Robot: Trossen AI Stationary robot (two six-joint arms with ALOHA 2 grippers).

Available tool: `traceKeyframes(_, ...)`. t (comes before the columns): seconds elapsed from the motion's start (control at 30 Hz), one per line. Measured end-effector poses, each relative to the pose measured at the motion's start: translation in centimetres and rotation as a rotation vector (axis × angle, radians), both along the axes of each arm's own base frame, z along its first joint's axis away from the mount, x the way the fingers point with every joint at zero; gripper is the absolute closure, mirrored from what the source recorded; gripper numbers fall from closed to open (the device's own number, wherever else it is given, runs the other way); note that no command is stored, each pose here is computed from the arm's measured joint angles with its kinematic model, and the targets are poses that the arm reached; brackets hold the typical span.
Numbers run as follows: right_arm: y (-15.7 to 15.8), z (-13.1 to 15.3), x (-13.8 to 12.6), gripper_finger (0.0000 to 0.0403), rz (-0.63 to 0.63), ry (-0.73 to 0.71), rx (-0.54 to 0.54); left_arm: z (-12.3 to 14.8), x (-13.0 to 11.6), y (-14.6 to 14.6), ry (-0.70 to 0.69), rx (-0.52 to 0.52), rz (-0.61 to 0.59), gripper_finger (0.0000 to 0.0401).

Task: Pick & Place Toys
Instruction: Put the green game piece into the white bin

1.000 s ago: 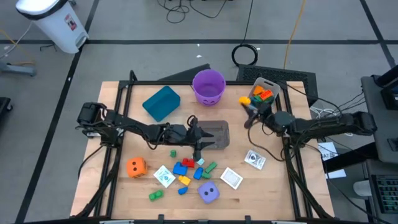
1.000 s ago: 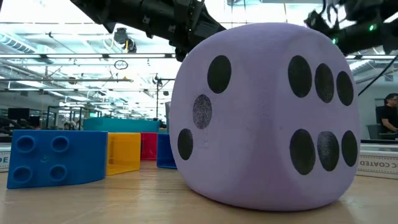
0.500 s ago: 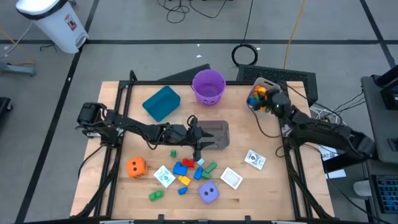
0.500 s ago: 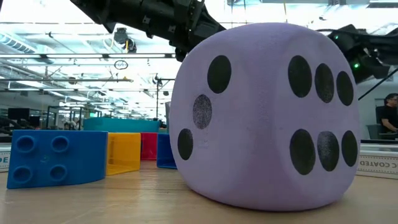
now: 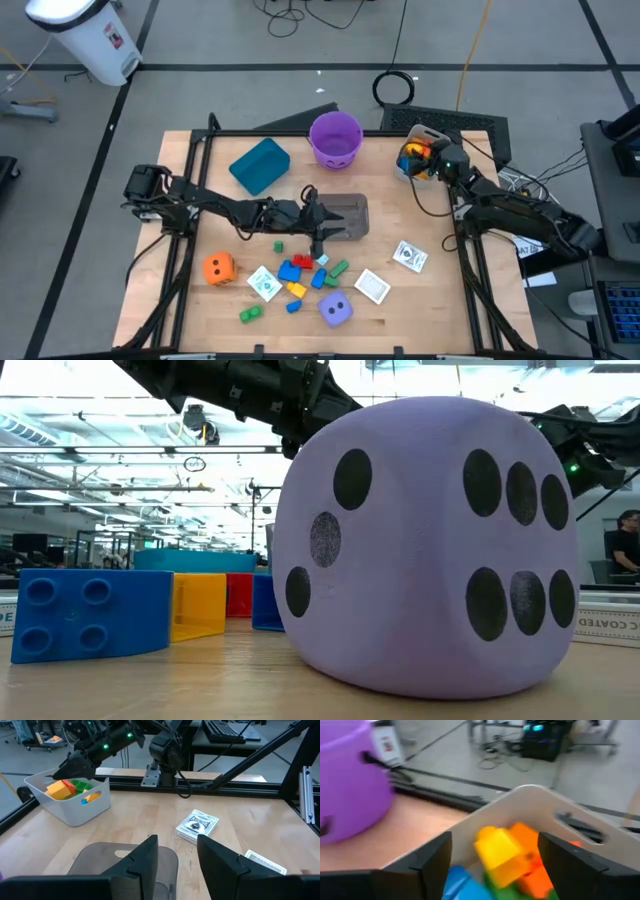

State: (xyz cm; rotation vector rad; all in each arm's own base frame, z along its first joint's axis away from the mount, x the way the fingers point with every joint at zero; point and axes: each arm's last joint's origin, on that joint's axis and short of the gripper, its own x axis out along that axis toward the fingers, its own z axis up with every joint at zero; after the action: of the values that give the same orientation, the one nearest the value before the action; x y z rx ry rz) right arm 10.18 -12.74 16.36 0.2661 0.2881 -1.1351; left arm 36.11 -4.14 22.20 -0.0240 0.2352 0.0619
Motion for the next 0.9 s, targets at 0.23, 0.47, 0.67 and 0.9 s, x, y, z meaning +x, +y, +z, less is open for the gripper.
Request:
traceKeyframes(0.23,0.9,1.4,1.0,0.0111,0.346,-0.162,-0.023,0.0,0.0,0.0,0.003,0.000,0.000,0.0256)
traceKeyframes(0.47,4.2,3.7,3.5,0.0118,0.862,-0.380,-0.089,0.0,0.0,0.0,0.004,-0.005,0.001,0.0256)
traceKeyframes(0.67,7.0,4.5,4.9,0.0119,1.060,-0.433,-0.149,-0.8,-1.3,0.1,0.191,-0.138,0.050,0.0256)
traceKeyframes(0.9,7.8,4.4,5.3,0.0120,1.069,-0.411,-0.174,1.4,-7.4,0.7,0.543,-0.356,0.203,0.0256)
